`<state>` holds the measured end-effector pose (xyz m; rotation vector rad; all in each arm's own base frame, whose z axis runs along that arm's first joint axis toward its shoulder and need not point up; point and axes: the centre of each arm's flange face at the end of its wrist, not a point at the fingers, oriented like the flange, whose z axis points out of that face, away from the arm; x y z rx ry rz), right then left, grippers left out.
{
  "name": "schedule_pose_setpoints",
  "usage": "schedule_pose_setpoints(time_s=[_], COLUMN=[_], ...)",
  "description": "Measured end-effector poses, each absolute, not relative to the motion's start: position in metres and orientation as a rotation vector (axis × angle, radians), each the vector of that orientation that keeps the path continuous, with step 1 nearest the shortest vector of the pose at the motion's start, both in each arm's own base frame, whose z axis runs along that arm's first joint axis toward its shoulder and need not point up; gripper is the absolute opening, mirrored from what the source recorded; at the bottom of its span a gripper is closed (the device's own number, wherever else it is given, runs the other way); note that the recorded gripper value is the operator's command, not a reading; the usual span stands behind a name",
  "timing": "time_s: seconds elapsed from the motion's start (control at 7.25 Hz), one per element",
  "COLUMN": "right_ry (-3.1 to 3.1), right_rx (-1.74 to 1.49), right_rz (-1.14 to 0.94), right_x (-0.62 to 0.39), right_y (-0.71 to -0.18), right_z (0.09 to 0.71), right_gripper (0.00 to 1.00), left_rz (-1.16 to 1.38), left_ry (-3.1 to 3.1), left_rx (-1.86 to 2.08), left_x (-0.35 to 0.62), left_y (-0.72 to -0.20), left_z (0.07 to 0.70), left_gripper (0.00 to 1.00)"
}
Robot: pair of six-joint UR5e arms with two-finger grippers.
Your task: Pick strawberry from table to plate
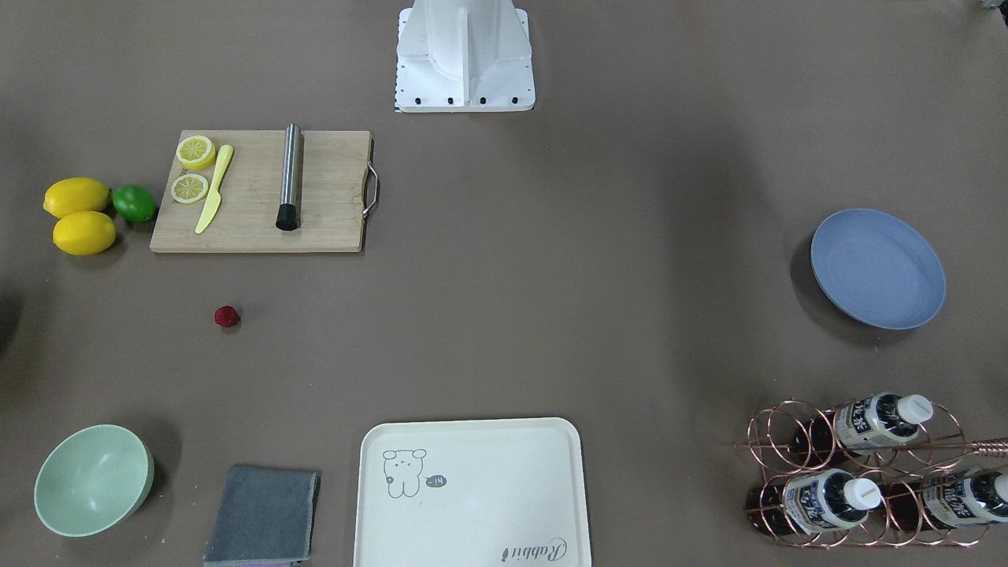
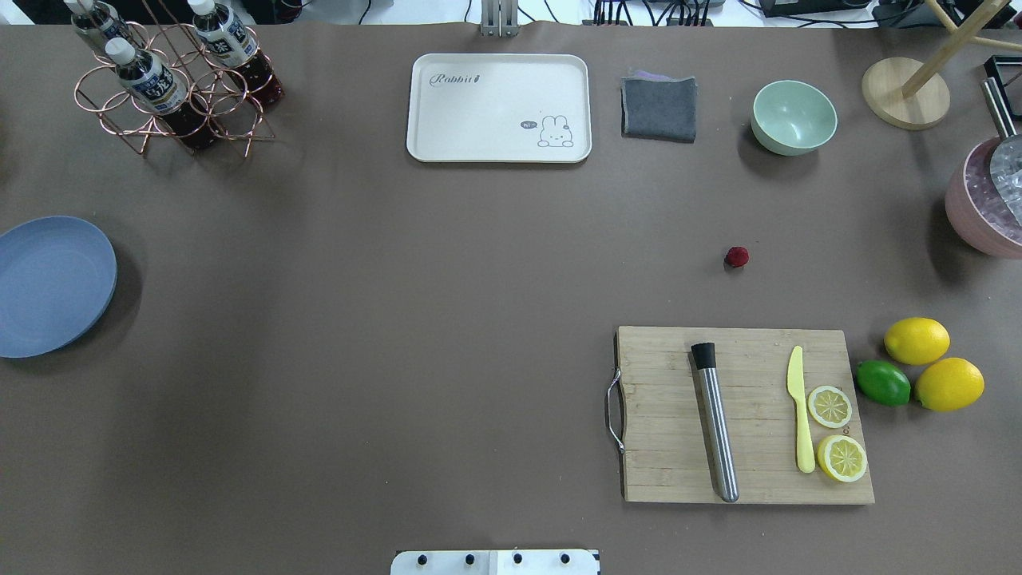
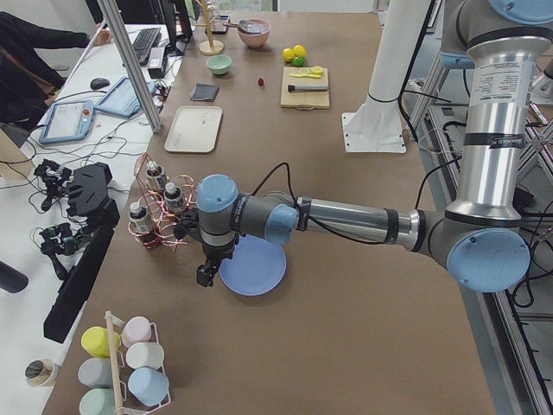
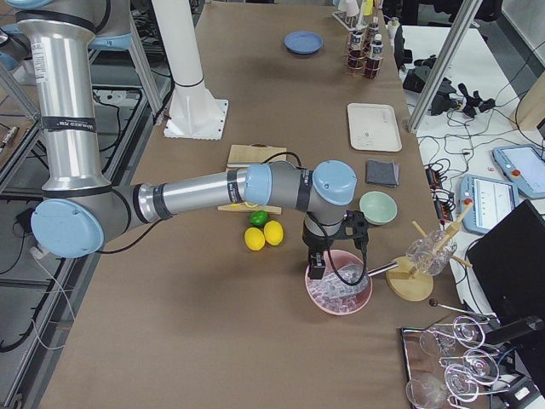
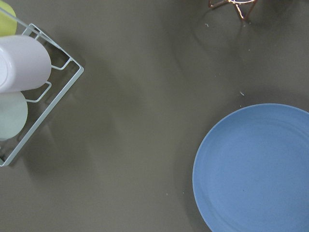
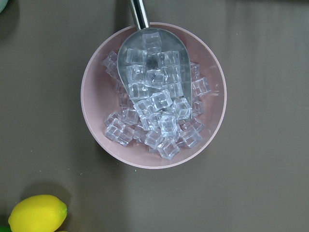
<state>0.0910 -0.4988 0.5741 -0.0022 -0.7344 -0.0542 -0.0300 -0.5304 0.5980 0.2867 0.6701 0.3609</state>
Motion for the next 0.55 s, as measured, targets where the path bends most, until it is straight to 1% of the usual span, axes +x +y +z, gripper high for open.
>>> schedule_pose_setpoints(time_s=[0.28,0.55], right_ry=[-0.734,-0.744], right_rx=[0.020,0.071], right_rz=[-0.059,-0.040], right_x=[0.089,0.063], right_y=[-0.503,-0.516], right_z=[0.569,0.559], right_gripper=[1.00,1.00], left_rz=[0.367,0.343], left_ry=[0.674,0.708], left_rx=[0.287,0.290], left_x=[-0.028,-0.024], left_y=[-0.535,-0.540], left_z=[0.610,0.635], left_gripper=[0.98,0.98])
